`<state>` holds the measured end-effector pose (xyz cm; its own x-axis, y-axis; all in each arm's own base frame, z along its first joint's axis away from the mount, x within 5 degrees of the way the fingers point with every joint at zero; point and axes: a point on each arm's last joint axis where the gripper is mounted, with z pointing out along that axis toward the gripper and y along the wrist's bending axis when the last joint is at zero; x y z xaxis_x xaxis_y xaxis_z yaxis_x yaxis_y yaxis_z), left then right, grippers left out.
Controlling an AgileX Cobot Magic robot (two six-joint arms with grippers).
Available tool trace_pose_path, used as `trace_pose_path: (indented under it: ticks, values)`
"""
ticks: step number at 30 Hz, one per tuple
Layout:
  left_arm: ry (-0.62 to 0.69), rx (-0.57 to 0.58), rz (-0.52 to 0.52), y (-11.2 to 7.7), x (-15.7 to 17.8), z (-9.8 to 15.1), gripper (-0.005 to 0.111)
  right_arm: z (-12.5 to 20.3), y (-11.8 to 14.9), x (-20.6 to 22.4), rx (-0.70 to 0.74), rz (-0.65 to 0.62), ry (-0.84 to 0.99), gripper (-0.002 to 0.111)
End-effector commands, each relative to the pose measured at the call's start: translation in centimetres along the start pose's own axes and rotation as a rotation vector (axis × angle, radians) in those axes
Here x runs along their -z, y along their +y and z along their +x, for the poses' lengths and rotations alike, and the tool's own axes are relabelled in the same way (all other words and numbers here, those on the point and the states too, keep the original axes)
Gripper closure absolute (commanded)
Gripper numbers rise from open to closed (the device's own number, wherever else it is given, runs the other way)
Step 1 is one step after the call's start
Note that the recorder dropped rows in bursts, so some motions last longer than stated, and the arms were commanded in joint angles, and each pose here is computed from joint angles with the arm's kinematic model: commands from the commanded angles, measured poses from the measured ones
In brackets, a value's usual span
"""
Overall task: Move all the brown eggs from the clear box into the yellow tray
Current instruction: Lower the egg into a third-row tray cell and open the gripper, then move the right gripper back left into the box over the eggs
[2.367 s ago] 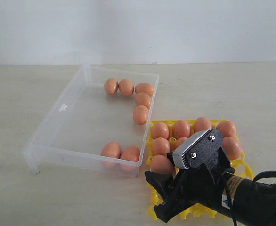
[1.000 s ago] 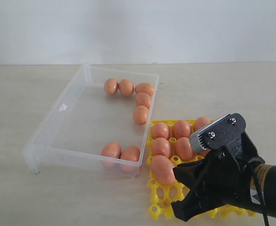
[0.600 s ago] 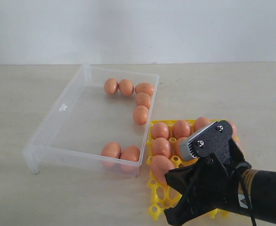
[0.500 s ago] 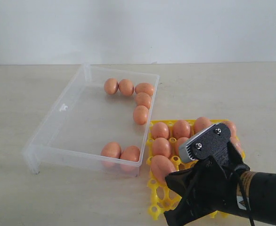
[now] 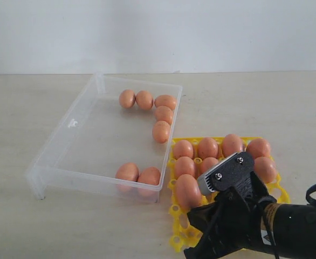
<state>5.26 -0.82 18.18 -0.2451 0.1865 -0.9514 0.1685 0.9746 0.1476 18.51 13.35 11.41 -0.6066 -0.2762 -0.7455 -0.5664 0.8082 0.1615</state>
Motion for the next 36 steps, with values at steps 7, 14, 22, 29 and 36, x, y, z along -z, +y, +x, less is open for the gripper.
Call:
trace_pose_path:
  ticks: [7, 14, 22, 29, 36]
  values:
    - [-0.003, 0.012, -0.004, 0.0, 0.0, 0.1, 0.103, -1.5, -0.6, -0.7, -0.125, 0.057, -0.087, 0.109]
    - [-0.003, 0.012, -0.004, 0.0, 0.0, 0.1, 0.103, -3.9, 0.6, 1.4, -0.108, -0.051, -0.232, 0.109]
    - [-0.003, 0.012, -0.004, 0.0, 0.0, 0.1, 0.103, -16.2, 1.7, 8.5, 0.279, 0.115, -0.866, 0.109]
    - [-0.003, 0.012, -0.004, 0.0, 0.0, 0.1, 0.103, -24.6, 1.5, 3.6, 0.233, 0.139, -0.471, 0.109]
    - [-0.003, 0.012, -0.004, 0.0, 0.0, 0.1, 0.103, -21.9, 0.8, -6.1, 0.21, 0.121, 0.254, 0.109]
